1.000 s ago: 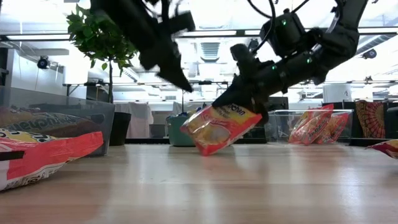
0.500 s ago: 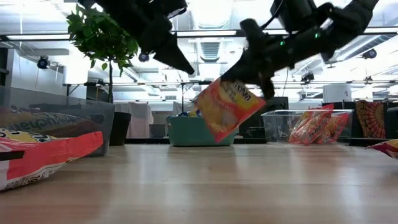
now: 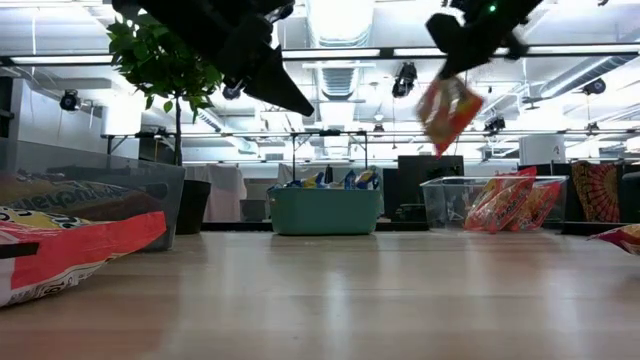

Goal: Sort Maruchan noodles
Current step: Put the right orange noodle pack into the transparent bin

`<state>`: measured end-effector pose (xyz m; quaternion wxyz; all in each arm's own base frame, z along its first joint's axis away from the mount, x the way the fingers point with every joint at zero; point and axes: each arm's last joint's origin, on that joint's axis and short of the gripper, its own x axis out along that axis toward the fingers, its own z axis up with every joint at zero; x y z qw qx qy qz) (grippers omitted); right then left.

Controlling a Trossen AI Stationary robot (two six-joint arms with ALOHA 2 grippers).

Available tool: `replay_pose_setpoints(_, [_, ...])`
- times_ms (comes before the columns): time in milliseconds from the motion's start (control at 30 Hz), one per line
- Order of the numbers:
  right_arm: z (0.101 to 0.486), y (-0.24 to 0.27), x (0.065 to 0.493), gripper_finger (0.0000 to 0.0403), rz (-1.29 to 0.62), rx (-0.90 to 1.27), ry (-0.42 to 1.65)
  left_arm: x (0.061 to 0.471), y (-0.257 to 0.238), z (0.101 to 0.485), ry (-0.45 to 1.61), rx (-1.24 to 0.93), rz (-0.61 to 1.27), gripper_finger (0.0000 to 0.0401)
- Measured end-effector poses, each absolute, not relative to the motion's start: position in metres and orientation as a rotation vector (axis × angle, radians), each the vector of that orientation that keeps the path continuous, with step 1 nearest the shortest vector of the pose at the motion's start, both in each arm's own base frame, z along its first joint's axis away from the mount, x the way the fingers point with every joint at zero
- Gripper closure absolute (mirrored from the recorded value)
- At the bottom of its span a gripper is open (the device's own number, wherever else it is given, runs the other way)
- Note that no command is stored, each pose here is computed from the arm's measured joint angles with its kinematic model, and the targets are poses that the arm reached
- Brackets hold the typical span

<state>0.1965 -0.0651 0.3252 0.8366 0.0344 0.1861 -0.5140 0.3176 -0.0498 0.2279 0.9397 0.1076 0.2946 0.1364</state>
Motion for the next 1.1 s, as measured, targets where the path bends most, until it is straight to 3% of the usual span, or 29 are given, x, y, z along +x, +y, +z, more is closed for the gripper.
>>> replay_pose_setpoints(167, [0.324, -0.084, 0.182, 0.0395, -1.337, 0.018, 0.456, 0.318, -0.05, 0.227, 0.6, 0.211, 0.282, 0.0364])
replay_pose_setpoints(367, [0.285, -0.113, 0.178, 0.0395, -1.48, 0.076, 0.471, 0.316, -0.051, 0.223, 0.606, 0.2, 0.282, 0.0364])
replay_pose_setpoints(567, [0.266, -0.141, 0.179, 0.0394, -1.491, 0.114, 0.438, 0.314, -0.053, 0.219, 0.617, 0.18, 0.282, 0.0364])
replay_pose_setpoints(1100, [0.196, -0.149, 0.178, 0.039, -1.572, 0.147, 0.649, 0.313, -0.054, 0.218, 0.619, 0.151, 0.289, 0.0364])
